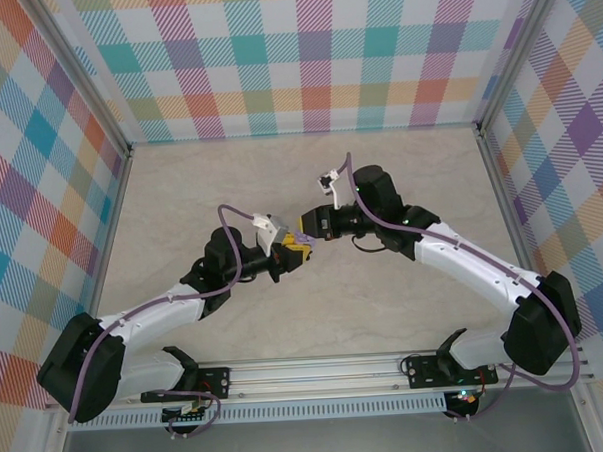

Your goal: Insert the wireless bluetooth earbuds into the charging case

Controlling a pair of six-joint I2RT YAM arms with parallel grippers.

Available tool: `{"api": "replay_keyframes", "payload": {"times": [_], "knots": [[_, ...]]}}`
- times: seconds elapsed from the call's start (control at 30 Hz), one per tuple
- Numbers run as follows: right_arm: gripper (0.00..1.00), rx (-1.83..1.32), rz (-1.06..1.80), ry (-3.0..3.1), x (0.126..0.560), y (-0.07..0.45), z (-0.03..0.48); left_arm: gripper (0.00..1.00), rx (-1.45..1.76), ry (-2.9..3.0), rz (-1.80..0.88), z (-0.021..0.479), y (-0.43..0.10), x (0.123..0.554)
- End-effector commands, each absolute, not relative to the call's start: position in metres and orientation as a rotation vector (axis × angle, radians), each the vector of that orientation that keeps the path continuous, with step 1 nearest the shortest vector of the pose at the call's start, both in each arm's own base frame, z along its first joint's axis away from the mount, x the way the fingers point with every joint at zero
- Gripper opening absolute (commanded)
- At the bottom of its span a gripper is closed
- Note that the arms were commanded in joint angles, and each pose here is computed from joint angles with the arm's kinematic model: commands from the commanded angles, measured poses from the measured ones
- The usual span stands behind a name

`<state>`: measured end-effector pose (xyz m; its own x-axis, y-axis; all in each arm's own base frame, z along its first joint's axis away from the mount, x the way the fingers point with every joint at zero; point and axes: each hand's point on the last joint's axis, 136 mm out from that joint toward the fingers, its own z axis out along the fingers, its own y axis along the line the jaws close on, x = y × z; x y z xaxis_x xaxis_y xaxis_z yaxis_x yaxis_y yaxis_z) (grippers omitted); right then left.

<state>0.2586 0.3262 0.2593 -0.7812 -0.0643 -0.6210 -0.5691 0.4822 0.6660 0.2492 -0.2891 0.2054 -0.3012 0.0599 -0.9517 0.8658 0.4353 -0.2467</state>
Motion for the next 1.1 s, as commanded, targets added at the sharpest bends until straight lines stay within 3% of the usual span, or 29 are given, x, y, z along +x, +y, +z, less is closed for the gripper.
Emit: {"api": "replay_keyframes", "payload": {"times": [0.0,1.07], "knots": [[0.26,-0.57,1.271,2.143,0.26,0.333,0.275,0.25,0.82,1.575,-1.047,0.239,-0.297,0.243],[0.26,-0.603,1.226,2.197,0.256,0.333,0.261,0.24,0.758,1.588,-1.043,0.251,-0.293,0.249]]}}
